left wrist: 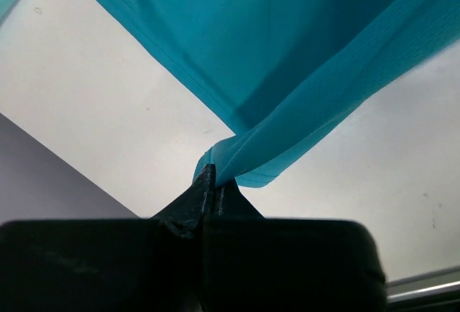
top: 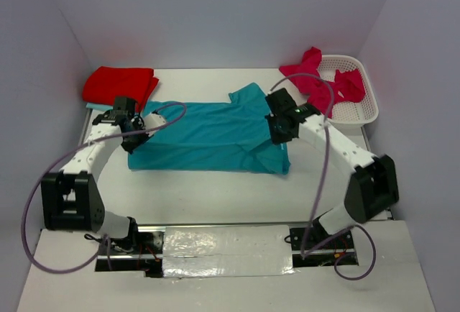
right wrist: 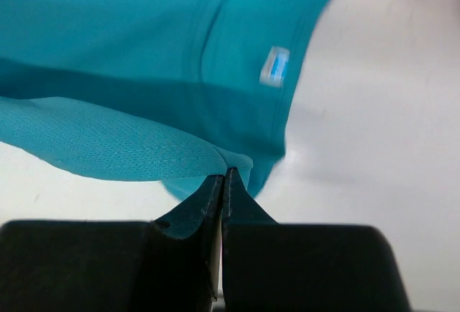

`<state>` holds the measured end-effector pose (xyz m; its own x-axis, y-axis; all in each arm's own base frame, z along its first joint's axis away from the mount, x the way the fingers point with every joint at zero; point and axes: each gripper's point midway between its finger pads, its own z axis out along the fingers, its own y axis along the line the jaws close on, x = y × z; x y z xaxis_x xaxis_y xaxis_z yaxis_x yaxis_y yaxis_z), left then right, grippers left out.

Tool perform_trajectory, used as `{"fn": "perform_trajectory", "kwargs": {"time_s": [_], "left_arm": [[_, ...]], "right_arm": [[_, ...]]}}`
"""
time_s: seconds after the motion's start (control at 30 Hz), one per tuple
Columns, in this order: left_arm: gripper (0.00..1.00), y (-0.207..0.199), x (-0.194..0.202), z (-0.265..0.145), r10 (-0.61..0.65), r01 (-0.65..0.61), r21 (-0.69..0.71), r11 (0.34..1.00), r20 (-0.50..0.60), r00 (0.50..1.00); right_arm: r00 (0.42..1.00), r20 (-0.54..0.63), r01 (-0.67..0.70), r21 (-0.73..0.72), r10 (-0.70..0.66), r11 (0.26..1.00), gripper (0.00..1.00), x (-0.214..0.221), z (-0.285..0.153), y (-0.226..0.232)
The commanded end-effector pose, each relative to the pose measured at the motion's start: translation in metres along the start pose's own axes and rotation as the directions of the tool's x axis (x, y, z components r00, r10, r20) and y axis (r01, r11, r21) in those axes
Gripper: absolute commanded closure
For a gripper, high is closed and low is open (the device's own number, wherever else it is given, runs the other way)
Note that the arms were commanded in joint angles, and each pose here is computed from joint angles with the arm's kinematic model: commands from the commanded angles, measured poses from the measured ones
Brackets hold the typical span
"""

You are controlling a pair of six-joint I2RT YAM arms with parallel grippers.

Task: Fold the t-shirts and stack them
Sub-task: Fold the flattened tshirt in 1/3 of the way

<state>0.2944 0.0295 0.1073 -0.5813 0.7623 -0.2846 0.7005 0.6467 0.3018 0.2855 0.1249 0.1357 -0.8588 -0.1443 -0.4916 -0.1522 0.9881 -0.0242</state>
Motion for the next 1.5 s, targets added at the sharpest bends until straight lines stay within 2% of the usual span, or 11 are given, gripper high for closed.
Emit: {"fn": "perform_trajectory", "kwargs": {"time_s": [0.0, 0.23, 0.5, 0.63, 0.7, 0.77, 0.83, 0.93, 1.13, 1.3, 1.47], "left_arm": [[1.0, 0.021, -0.007, 0.018, -0.057, 0.056, -0.033, 0.998, -0.037, 0.998], [1.0, 0.033, -0.011, 0.052, -0.095, 0.093, -0.026, 0.995, -0.092, 0.991], [1.0, 0.027, -0.013, 0.071, -0.096, 0.1, 0.02, 0.995, -0.147, 0.985], [1.0, 0.014, -0.011, 0.044, -0.07, 0.078, 0.057, 0.995, -0.132, 0.989], [1.0, -0.003, -0.003, 0.017, -0.045, 0.059, 0.1, 0.993, -0.133, 0.99], [1.0, -0.023, 0.012, -0.004, -0.004, 0.024, 0.141, 0.99, -0.14, 0.99], [1.0, -0.053, 0.044, -0.013, 0.034, 0.014, 0.213, 0.977, -0.22, 0.975], [1.0, -0.077, 0.074, -0.019, 0.082, -0.014, 0.24, 0.971, -0.275, 0.958], [1.0, -0.108, 0.09, -0.029, 0.097, -0.001, 0.319, 0.948, -0.286, 0.953], [1.0, -0.124, 0.101, -0.035, 0.161, -0.038, 0.381, 0.924, -0.296, 0.942], [1.0, -0.11, 0.09, -0.021, 0.15, -0.049, 0.334, 0.941, -0.282, 0.948]], "right_arm": [[0.989, 0.056, 0.133, 0.074, -0.138, 0.988, 1.0, -0.049, 0.032, -0.012], [0.982, 0.031, 0.181, 0.112, -0.185, 0.977, 1.0, -0.081, 0.069, -0.022], [0.975, -0.067, 0.217, 0.092, -0.211, 0.972, 1.0, -0.069, 0.095, -0.023], [0.979, -0.167, 0.126, 0.063, -0.113, 0.99, 1.0, -0.023, 0.069, -0.022], [0.989, -0.148, 0.007, 0.003, -0.007, 1.0, 1.0, -0.006, 0.036, -0.007], [0.97, -0.233, -0.089, -0.053, 0.075, 0.995, 1.0, 0.044, 0.005, 0.009], [0.937, -0.346, -0.075, -0.061, 0.049, 0.995, 1.0, 0.103, -0.011, 0.022], [0.89, -0.451, -0.128, -0.118, 0.062, 0.985, 1.0, 0.155, -0.031, 0.041], [0.848, -0.527, -0.163, -0.168, 0.051, 0.972, 1.0, 0.192, -0.055, 0.059], [0.778, -0.628, -0.169, -0.19, 0.012, 0.967, 1.0, 0.22, -0.081, 0.055], [0.841, -0.54, -0.082, -0.183, -0.03, 0.98, 1.0, 0.188, -0.066, 0.049]]}}
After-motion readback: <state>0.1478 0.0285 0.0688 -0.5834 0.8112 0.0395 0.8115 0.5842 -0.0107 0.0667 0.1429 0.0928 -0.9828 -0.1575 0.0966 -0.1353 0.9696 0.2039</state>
